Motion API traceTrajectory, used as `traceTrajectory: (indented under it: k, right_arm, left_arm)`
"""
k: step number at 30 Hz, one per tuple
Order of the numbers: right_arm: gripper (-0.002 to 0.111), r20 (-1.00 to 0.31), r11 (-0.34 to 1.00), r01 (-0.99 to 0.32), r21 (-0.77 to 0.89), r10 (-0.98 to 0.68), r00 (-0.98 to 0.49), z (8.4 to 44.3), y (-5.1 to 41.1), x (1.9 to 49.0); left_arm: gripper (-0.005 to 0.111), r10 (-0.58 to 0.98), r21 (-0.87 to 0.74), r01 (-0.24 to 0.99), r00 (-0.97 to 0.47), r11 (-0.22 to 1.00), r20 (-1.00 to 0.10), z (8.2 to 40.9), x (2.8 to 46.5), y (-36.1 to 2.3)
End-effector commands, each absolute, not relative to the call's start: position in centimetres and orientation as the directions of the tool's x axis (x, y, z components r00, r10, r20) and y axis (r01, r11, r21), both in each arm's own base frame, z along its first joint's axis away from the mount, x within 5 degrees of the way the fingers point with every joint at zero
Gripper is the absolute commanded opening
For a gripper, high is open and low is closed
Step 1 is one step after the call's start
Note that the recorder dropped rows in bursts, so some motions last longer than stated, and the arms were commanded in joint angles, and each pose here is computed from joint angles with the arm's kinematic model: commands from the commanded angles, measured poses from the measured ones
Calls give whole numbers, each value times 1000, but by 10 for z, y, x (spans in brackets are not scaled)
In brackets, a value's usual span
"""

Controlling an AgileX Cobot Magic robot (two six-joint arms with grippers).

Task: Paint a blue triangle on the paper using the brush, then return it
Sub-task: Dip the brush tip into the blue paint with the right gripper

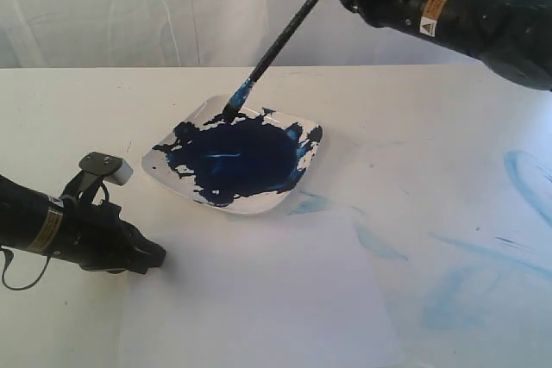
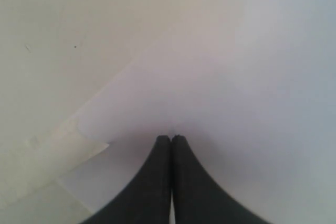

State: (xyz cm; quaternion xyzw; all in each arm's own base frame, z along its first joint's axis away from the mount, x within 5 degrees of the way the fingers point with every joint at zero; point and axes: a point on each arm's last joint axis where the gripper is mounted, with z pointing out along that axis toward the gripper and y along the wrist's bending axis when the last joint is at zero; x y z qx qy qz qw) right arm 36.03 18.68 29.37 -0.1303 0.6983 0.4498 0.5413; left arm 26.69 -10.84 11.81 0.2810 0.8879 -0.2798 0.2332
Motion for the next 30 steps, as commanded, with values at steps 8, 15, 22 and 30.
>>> traceTrajectory:
  k: [8, 15, 22, 30]
  right_arm:
    - [0, -969, 644, -747, 165, -34, -243, 265, 224, 351]
    - [0, -959, 638, -748, 180, -55, -278, 245, 228, 357]
    - [0, -980, 603, -782, 157, -3, -198, 274, 230, 354]
    - [0, -986, 607, -788, 101, -44, -160, 284, 227, 351]
  left_arm:
    - [0, 392, -350, 637, -730, 687, -560, 114, 266, -108]
    - [0, 392, -350, 637, -730, 687, -560, 114, 266, -108]
    - [0, 392, -350, 637, -730, 687, -560, 114, 266, -108]
    - [0, 392, -350, 637, -730, 687, -560, 114, 266, -108]
